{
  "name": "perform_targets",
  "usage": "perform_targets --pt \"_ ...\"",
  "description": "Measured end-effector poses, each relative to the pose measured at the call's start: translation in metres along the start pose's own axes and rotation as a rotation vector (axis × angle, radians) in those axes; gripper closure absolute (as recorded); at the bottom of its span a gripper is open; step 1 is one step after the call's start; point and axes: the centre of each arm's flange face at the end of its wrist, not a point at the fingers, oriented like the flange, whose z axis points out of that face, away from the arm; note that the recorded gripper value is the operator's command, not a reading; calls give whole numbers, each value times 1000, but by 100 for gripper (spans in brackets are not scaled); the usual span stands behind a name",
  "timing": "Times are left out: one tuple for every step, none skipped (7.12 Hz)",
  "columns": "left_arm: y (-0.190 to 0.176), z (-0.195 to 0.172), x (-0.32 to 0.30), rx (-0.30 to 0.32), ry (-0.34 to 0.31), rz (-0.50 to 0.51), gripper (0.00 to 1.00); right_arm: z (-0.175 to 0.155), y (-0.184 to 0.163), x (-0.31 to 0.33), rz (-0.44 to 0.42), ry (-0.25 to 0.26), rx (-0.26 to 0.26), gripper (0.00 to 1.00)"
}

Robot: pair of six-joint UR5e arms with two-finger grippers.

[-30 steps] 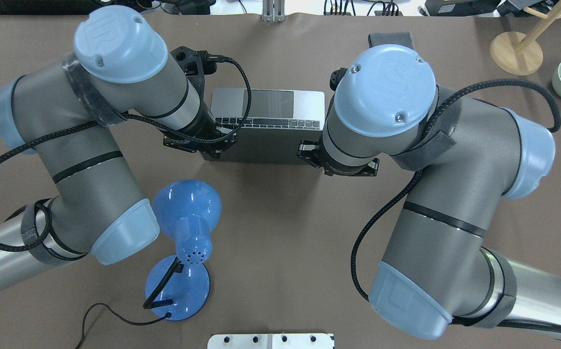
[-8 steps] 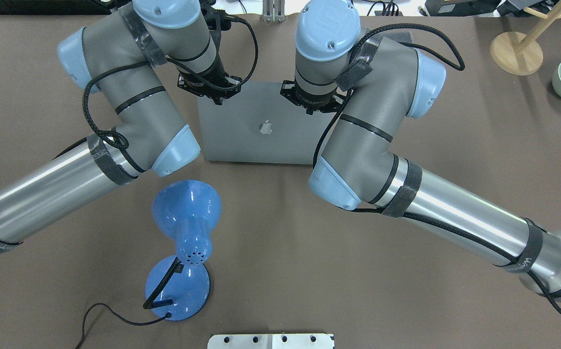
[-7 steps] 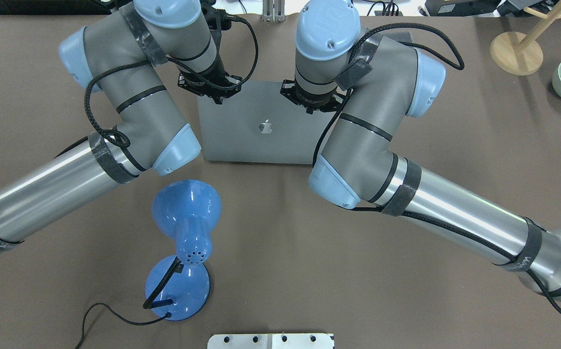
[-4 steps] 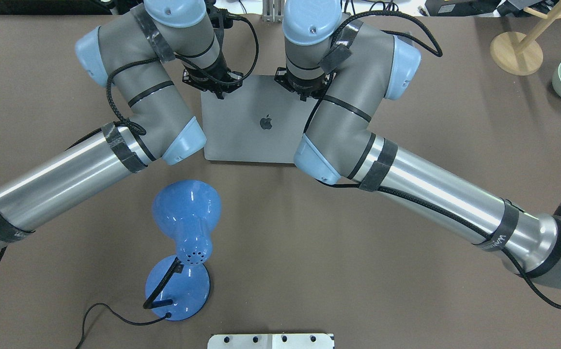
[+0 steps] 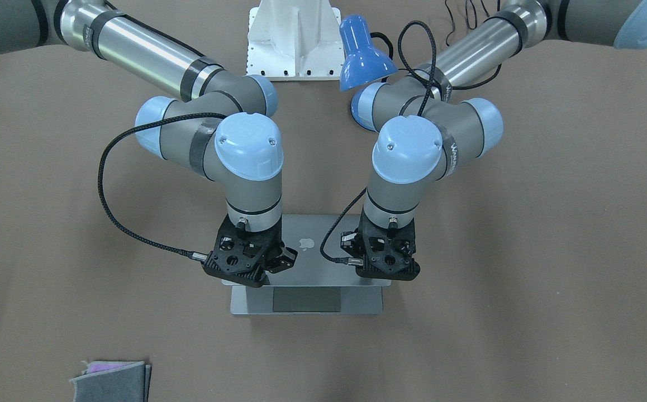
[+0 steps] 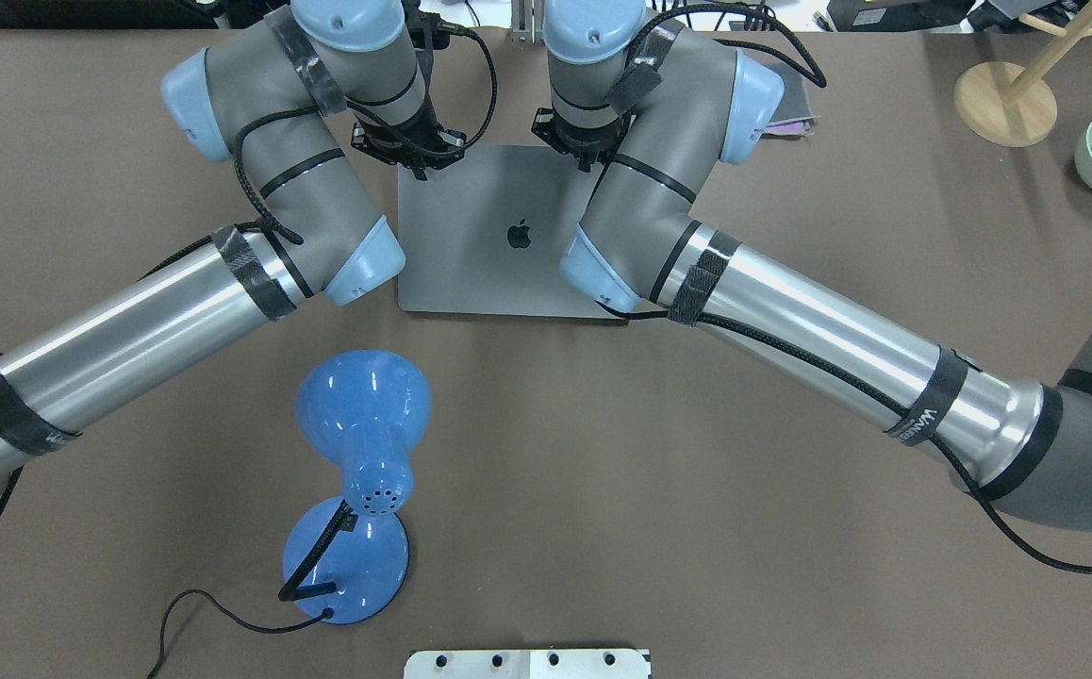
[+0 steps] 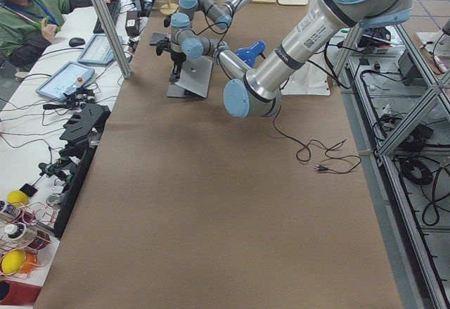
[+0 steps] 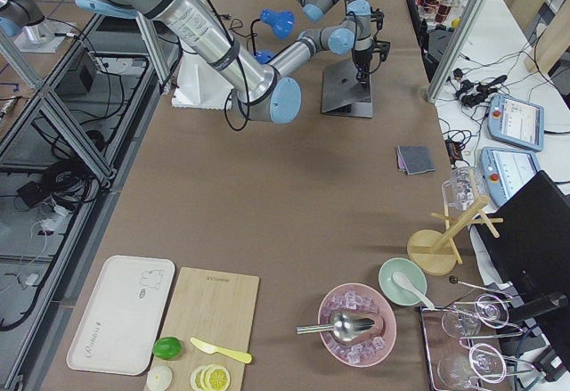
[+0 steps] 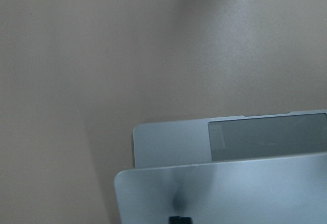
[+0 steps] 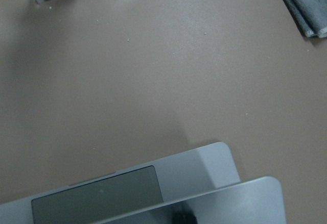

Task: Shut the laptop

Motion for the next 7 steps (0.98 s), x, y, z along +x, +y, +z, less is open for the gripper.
perform_targets --pt "-5 7 -2 10 -10 1 100 9 -3 -1 -3 -1 0 100" --pt "-10 16 -3 21 -22 6 100 16 -6 -1 -4 0 0 100" --pt "-15 27 -6 27 -31 12 100 22 -7 -1 -5 2 -1 100" --pt "-18 37 -9 33 -42 17 100 30 -8 0 -6 3 -2 100" --pt "-22 47 -11 36 -56 19 100 40 -9 2 -7 2 -3 100" --pt "-24 59 -14 44 -71 21 100 49 -8 4 -10 2 -4 100" --pt "-23 71 -17 49 -82 25 100 59 -6 5 -16 3 -7 100"
